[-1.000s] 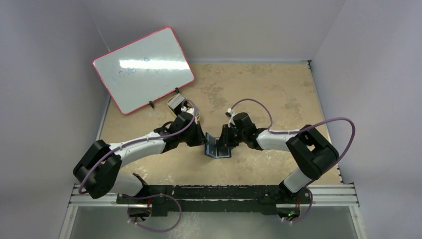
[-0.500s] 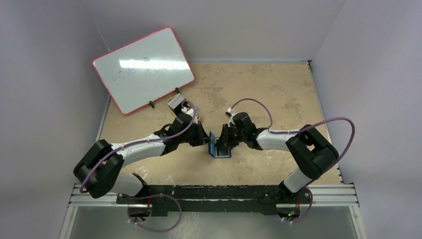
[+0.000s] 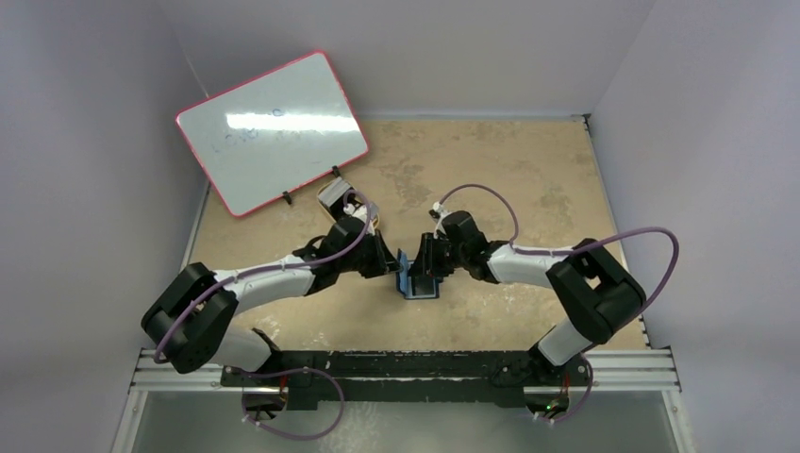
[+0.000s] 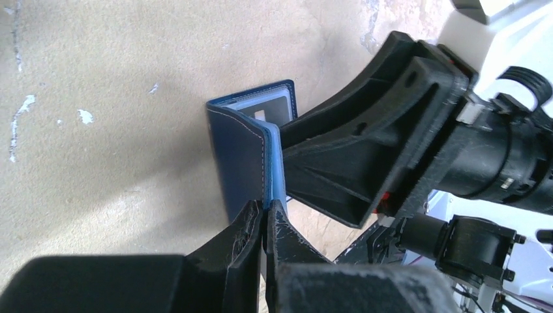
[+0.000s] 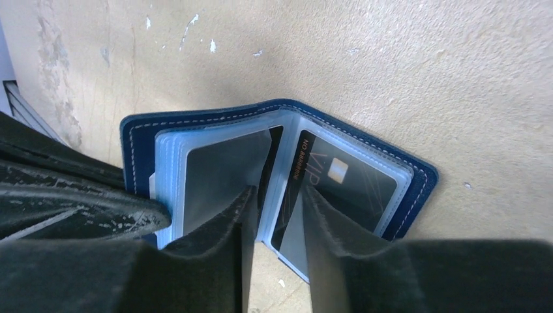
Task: Put the credit cards into the card holder
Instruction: Insert the credit card into the card holder, then turn over the card slot in the card holder.
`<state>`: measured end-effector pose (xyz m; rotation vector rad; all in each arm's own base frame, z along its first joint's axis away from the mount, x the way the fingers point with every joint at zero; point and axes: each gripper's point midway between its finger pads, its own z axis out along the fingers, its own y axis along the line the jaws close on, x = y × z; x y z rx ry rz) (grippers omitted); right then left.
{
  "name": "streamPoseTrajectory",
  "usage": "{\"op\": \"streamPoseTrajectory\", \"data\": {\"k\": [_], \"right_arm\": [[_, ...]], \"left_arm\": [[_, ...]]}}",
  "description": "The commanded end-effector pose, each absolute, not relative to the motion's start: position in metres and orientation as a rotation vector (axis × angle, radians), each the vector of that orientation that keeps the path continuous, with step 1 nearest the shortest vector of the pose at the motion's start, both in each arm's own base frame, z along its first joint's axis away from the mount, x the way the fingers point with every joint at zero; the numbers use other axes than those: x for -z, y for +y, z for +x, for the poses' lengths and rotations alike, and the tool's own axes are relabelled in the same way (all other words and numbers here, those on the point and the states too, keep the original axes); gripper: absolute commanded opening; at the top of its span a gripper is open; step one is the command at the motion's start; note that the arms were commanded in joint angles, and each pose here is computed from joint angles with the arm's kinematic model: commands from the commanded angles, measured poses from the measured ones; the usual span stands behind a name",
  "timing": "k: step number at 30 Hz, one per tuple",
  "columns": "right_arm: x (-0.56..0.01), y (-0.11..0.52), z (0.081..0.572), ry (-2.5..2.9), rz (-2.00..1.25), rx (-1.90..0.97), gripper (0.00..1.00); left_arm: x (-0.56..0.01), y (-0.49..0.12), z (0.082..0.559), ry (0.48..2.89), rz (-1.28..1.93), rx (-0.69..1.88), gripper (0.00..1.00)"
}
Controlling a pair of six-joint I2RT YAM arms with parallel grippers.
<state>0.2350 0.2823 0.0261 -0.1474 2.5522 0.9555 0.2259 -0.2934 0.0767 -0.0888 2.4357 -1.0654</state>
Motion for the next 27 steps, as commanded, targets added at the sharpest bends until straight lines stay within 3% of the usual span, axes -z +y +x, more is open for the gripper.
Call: {"op": "streamPoseTrajectory", "data": {"k": [1,10,15,23,27], "right_arm": [[-0.059,0.282,0.252,2.475,-0.131,-0.905,0.4],[-0.096,0.288,0.25,2.414,-0.107,-0.946,0.62],[-0.101,0.291,0.253,2.403,-0.11,-0.94,0.67],[-0.087,0.286,0.254,2.428,-0.099,-0.888,0.67],[-0.069,0.286,0.254,2.459,-0.105,-0.865,0.58]], "left_arm": [[-0.086,-0.285,0.234,2.45,-0.117,0.952,0.0],[-0.1,-0.272,0.243,2.451,-0.156,0.82,0.0],[-0.108,-0.275,0.248,2.457,-0.136,0.783,0.0],[-0.111,-0.271,0.247,2.527,-0.002,0.581,0.0],[-0.11,-0.263,0.249,2.556,0.044,0.428,0.0]]}}
